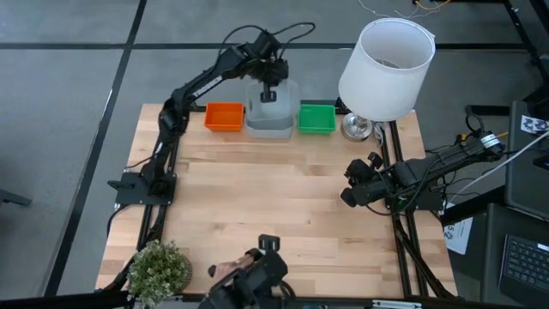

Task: Stack baskets by color
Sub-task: Stack the bottom gray bin on the gray bin

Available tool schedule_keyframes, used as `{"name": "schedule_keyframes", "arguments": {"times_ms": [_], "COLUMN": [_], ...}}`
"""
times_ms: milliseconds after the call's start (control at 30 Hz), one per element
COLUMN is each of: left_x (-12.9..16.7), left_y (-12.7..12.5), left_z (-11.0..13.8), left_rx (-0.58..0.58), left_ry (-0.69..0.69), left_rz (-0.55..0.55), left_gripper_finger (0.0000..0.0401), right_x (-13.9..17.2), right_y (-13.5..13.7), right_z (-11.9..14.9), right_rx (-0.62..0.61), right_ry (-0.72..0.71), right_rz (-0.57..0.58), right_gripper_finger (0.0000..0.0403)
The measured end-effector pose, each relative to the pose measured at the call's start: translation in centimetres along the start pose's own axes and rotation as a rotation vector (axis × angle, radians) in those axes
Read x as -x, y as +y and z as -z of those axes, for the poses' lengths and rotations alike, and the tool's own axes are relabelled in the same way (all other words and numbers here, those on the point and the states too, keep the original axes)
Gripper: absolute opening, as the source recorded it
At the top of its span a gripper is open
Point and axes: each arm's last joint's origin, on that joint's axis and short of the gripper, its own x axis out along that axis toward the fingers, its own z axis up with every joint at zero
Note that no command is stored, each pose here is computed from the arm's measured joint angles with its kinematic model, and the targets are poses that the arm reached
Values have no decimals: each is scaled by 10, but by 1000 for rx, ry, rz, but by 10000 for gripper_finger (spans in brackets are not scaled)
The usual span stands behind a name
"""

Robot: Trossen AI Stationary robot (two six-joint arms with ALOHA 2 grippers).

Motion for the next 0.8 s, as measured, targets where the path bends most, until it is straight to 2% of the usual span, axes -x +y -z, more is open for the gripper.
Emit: {"name": "schedule_keyframes", "arguments": {"times_ms": [133, 300, 567, 800], "left_x": [-16, -19, -6, -5], "left_y": [-9, -10, -8, -19], "left_z": [9, 17, 6, 9], "left_rx": [-7, 11, 2, -18], "left_ry": [61, 159, 110, 204], "left_rz": [67, 59, 14, 55], "left_gripper_finger": [0, 0, 0, 0], "right_x": [0, 0, 0, 0], "right_y": [0, 0, 0, 0], "right_z": [0, 0, 0, 0], "right_rx": [2, 24, 27, 25], "right_ry": [0, -1, -8, -7], "right_rz": [1, 2, 8, 7], "right_gripper_finger": [37, 37, 37, 37]}}
